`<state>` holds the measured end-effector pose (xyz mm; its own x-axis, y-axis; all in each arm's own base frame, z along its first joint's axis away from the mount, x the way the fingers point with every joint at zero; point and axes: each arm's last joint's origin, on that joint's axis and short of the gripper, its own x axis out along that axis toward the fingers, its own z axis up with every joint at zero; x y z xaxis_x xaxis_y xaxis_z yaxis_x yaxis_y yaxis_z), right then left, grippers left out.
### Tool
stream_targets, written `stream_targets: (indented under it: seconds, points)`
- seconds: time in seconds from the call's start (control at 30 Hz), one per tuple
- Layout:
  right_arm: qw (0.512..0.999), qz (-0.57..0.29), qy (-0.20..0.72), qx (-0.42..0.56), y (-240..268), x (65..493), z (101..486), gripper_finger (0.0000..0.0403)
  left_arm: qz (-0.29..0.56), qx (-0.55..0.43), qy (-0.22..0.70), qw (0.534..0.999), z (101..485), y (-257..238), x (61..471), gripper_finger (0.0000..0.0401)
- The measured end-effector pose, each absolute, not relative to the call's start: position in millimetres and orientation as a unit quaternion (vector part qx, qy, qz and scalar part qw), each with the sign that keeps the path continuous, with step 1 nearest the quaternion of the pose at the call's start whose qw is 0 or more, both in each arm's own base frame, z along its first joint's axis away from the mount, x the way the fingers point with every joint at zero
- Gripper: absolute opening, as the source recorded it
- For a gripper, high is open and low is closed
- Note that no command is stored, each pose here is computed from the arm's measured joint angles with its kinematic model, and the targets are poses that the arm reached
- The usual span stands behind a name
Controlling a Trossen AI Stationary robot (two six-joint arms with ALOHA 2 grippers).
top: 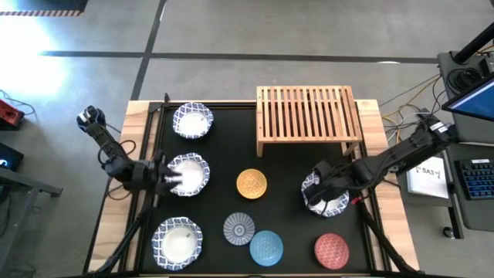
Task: Place and stack bowls onto a shelf
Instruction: Put the right white bowl on the shelf
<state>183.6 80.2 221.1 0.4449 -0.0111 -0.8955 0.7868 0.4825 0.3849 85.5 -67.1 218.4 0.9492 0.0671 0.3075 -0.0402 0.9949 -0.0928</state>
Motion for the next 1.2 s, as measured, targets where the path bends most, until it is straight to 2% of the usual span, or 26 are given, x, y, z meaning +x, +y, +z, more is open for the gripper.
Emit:
stream_targets:
  seconds: [0.13, 0.27, 0.67, 0.83, 1.2]
  points:
    - [0.695, -0.279, 0.478, 0.459, 85.6, 189.6, 215.3, 0.0155, 0.126, -0.063, -0.123, 0.982, 222.3, -61.8, 85.5, 0.0091]
    - [0.67, -0.282, 0.504, 0.466, 90.7, 196.4, 209.8, 0.0155, 0.17, -0.069, -0.108, 0.977, 225.2, -59.3, 85.0, 0.0091]
    - [0.656, -0.298, 0.561, 0.407, 106.4, 227.1, 202.2, 0.0155, 0.184, -0.019, -0.115, 0.976, 261.3, -58.0, 83.8, 0.0091]
    - [0.639, -0.324, 0.59, 0.372, 109.3, 232.8, 187.4, 0.0155, 0.184, -0.006, -0.108, 0.977, 260.6, -59.2, 84.9, 0.0091]
    - [0.621, -0.313, 0.636, 0.335, 114.3, 239.9, 165.8, 0.0155, 0.21, -0.005, -0.091, 0.973, 258.8, -57.7, 84.4, 0.0091]
